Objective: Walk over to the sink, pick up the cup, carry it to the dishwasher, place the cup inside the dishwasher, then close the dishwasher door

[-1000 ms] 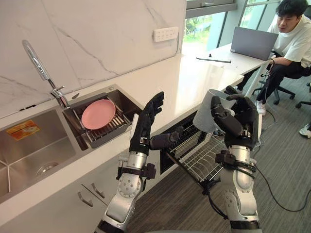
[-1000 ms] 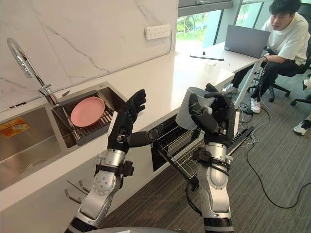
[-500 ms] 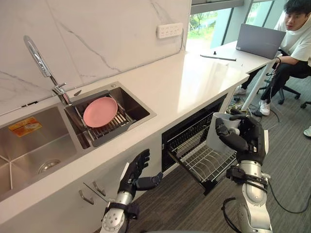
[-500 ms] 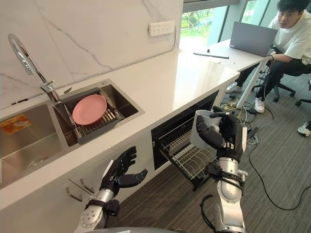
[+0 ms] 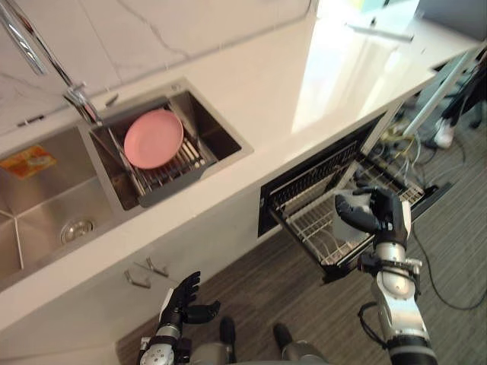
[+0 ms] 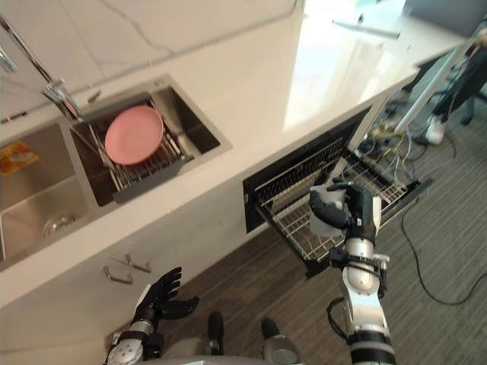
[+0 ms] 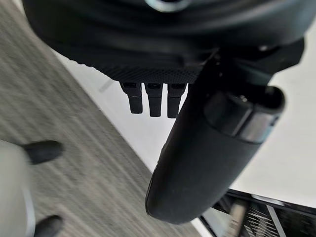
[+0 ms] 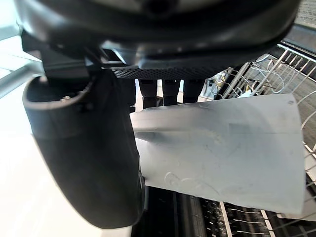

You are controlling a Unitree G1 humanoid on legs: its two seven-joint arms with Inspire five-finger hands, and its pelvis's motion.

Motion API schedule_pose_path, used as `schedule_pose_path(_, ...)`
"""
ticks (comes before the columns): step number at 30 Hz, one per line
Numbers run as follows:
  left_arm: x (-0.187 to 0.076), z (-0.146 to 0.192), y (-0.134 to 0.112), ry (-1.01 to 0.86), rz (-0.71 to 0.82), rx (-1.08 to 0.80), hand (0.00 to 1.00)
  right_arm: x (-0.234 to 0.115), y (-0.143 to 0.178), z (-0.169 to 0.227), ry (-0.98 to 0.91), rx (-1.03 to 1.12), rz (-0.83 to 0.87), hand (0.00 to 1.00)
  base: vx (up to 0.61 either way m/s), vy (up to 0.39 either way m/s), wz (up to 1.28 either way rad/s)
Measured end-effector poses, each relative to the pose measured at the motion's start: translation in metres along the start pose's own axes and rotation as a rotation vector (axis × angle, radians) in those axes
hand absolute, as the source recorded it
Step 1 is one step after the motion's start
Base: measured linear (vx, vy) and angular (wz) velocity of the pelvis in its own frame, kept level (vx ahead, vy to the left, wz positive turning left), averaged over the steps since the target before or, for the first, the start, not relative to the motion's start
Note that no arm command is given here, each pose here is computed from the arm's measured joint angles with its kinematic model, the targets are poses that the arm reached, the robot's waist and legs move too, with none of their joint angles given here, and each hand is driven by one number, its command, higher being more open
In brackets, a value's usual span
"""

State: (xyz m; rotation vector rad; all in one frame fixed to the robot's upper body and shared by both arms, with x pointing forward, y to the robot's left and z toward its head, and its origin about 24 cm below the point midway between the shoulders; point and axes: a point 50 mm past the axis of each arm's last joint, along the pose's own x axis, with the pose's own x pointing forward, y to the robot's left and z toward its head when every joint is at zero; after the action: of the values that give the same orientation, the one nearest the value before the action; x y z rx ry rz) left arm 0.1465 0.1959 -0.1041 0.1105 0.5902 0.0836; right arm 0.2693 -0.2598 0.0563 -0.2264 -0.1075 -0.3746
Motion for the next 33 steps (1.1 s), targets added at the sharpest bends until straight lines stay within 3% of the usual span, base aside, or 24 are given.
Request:
schedule_pose_path(10,0.016,0.014,0.006,-0.036,0.110,-0.079,0.90,0.054,-0.002,0.050,-0.153,-0.105,-0.031,0.30,-0.07,-0.031,-0.03)
schedule_pose_path(18,0.025,0.035,0.013,-0.119,0.177,-0.170,0.90,0.070,0.000,0.082,-0.257,-0.126,-0.039,0.30,0.00,-0.072,-0.02)
schedule_pose_path(19,0.026,0.039,0.014,-0.130,0.182,-0.178,0.90,0.070,0.001,0.082,-0.261,-0.137,-0.038,0.90,-0.01,-0.036,0.06)
schedule_pose_path(33,0.027,0.039,0.007,-0.131,0.213,-0.249,0.90,0.067,0.020,0.080,-0.261,-0.136,-0.005,0.90,-0.02,-0.038,-0.01)
